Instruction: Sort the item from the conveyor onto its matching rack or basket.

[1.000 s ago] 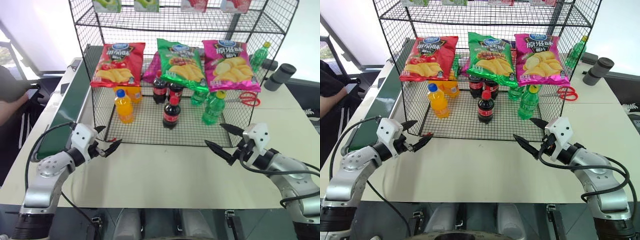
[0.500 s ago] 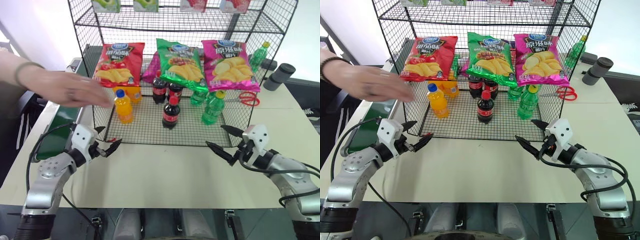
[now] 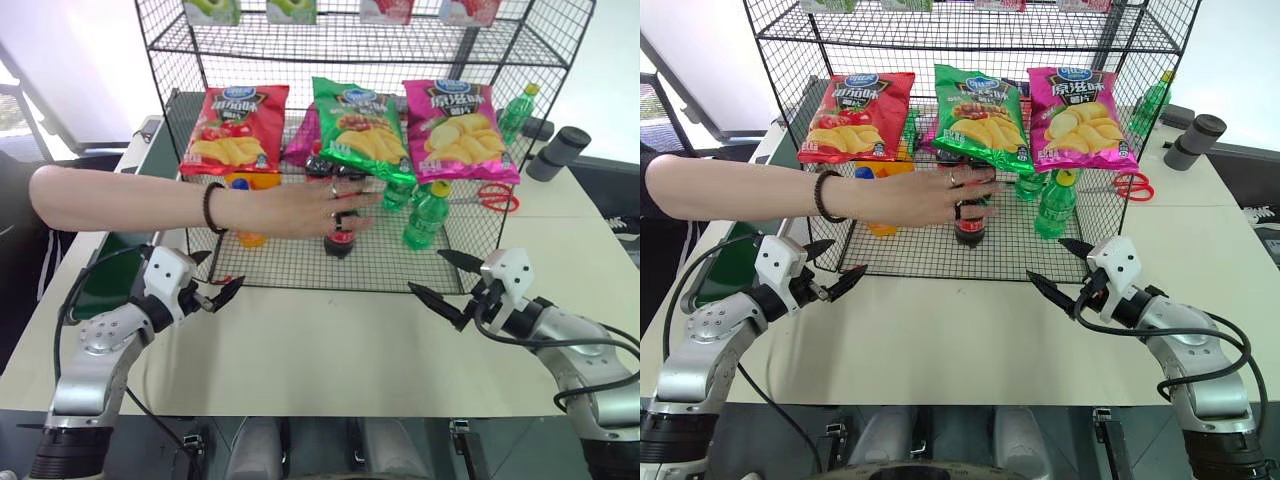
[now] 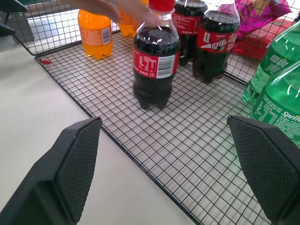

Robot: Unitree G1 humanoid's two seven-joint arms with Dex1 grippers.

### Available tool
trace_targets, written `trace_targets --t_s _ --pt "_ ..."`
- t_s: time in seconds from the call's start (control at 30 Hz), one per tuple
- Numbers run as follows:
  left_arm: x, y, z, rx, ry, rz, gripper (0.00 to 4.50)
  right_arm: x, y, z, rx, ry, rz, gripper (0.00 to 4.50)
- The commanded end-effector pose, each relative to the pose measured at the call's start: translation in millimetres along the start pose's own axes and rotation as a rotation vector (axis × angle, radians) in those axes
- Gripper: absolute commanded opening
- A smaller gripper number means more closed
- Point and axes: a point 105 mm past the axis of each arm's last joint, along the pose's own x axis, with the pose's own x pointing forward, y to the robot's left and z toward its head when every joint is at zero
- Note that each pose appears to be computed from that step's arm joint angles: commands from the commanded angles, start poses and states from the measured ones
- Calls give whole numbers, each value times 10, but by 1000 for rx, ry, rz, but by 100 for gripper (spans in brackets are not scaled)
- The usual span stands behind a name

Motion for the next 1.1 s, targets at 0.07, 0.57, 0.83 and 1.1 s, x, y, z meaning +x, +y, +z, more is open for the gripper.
trace_targets --t_s 0.07,0.57,0.83,1.1 --pt "-2 27 79 19 -29 15 450 -10 -34 96 -34 -32 -7 445" --pt "36 -7 50 13 -26 -11 450 -38 -24 73 -40 -22 -18 445" --pt "-9 -15 88 -3 -41 -12 450 -14 2 55 -40 -23 -26 445" --pt "-204 155 281 -87 -113 89 450 71 -20 53 -44 -31 -12 445"
